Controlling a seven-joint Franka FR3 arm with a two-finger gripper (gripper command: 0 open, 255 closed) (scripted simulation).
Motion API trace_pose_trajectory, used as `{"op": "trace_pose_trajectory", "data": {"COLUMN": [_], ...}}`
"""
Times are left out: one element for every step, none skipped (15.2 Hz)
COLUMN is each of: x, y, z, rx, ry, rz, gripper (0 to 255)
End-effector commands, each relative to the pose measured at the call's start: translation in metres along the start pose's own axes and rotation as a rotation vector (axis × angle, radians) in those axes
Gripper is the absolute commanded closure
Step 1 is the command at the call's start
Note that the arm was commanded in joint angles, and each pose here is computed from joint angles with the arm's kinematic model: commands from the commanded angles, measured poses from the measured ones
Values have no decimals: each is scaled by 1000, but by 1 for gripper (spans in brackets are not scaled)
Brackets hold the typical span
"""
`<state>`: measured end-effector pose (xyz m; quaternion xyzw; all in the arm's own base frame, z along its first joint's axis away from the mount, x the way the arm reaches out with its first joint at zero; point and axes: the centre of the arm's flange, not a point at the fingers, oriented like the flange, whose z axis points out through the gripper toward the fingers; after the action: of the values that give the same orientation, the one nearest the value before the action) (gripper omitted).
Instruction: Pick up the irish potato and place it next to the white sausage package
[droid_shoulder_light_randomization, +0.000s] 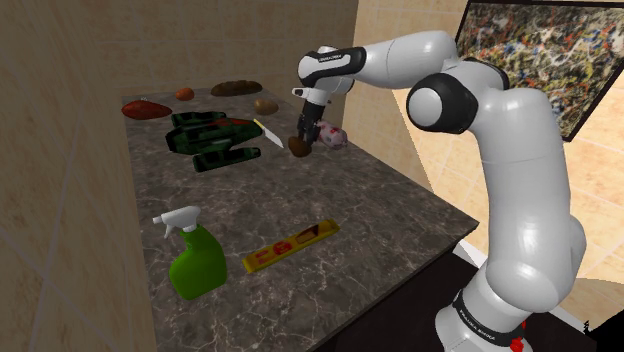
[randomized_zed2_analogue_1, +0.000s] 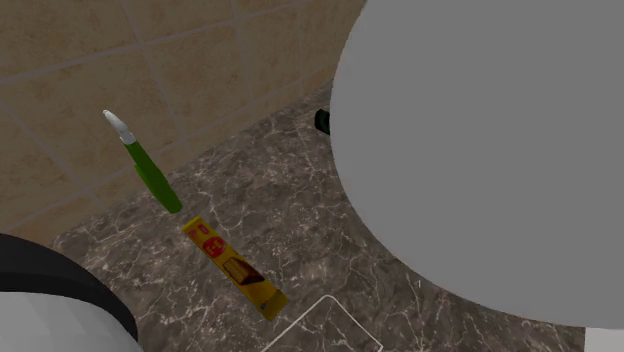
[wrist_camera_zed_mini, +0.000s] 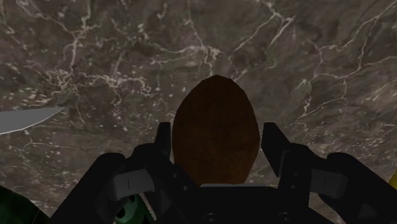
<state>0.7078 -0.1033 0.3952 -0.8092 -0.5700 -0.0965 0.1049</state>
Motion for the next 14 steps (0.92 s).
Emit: {"op": "trace_pose_trajectory", "data": {"x": [-3,-4,-6,-7,-9,-10,-12,-13,-15,-16,-19,-19,-19,-19], "y": [1,1,2,2,2,3,3,3,4,4,4,4,4,4], "z": [11,16,21,26,31,36,41,46,51,56,65,65,65,65], "rx": [0,0,0,0,0,0,0,0,0,0,0,0,0,0], "ry": [0,0,0,0,0,0,0,0,0,0,0,0,0,0], "rz": [0,0,0,0,0,0,0,0,0,0,0,0,0,0], "gripper": [255,255,255,255,255,255,255,255,255,255,255,255,255,255]}}
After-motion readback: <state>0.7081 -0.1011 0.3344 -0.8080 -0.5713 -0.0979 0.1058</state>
